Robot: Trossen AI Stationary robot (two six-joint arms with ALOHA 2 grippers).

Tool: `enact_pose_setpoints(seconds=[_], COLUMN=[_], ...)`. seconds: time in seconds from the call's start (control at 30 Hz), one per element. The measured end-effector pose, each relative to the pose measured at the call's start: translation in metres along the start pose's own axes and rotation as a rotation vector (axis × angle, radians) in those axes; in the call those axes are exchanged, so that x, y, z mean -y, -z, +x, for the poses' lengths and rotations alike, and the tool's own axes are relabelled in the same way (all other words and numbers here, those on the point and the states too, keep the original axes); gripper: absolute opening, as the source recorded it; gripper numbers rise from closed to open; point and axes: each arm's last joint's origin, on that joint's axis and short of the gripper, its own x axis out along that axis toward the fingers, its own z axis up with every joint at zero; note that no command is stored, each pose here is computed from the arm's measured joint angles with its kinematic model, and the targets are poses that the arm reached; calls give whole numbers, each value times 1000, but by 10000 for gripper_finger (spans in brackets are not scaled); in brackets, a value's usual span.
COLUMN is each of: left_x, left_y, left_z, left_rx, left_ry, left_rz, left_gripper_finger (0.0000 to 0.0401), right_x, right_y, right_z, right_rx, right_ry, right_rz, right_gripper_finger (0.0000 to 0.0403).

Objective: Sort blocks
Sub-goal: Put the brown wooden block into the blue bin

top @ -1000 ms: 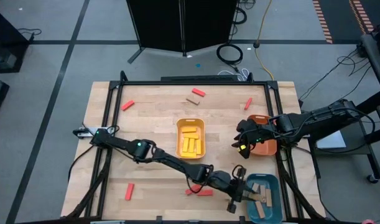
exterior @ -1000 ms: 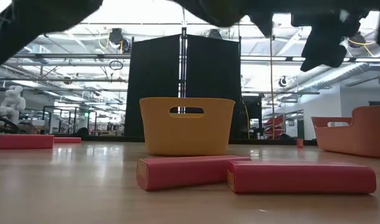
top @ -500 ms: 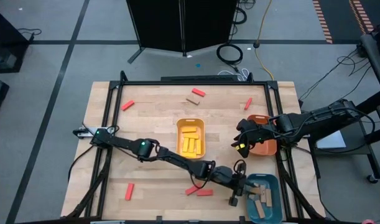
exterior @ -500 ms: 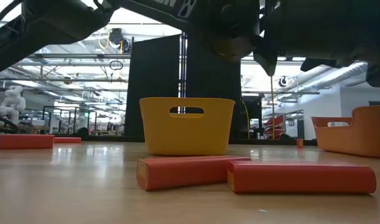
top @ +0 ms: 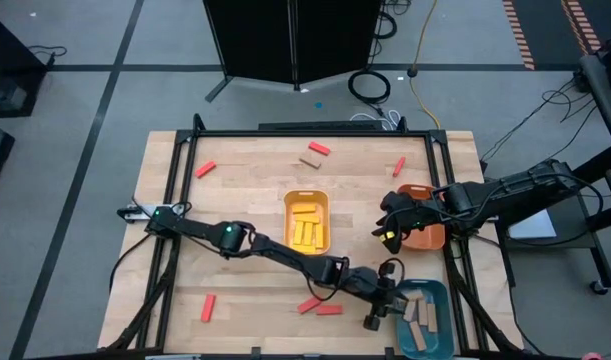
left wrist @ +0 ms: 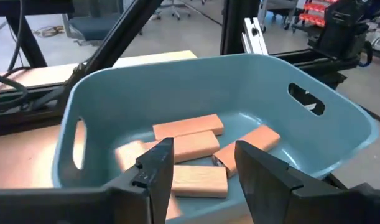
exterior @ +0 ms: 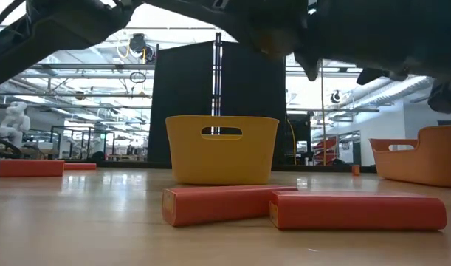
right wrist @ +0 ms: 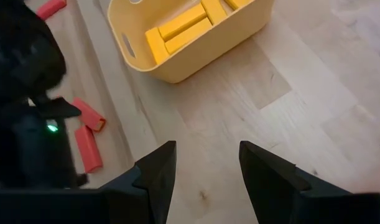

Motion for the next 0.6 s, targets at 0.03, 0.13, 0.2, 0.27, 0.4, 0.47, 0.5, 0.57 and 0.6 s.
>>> enact_pose_setpoints(seconds=[0.03,0.13,0.2,0.27,0.4,0.47,0.5,0.57,0.6], left_x=[0,3,5,7,7,7,7,3,2], left_y=[-4,-25,-42,-57,-85,-98,-105,-118,-125], left_z=[-2,-13,-23,-36,-71,-91,-103,-127,-140], left_rx=[-7,-51,-108,-187,-369,-470,-520,-614,-658], left_ry=[3,0,-44,-76,-93,-98,-103,-121,-122], left_rz=[7,66,107,143,207,230,242,256,268], left_gripper_finger=[168,168,168,168,169,169,169,169,169], right_x=[0,0,0,0,1,2,3,4,5], right_y=[0,0,0,0,-1,-2,-3,-5,-5], right_z=[0,0,0,0,0,0,0,-1,-1], right_rx=[0,-1,0,-1,36,77,102,137,153], right_ry=[0,1,1,1,40,89,118,163,182], right_rz=[-17,-54,-71,-86,-138,-166,-179,-211,-228], right_gripper_finger=[169,169,169,169,169,169,169,169,169])
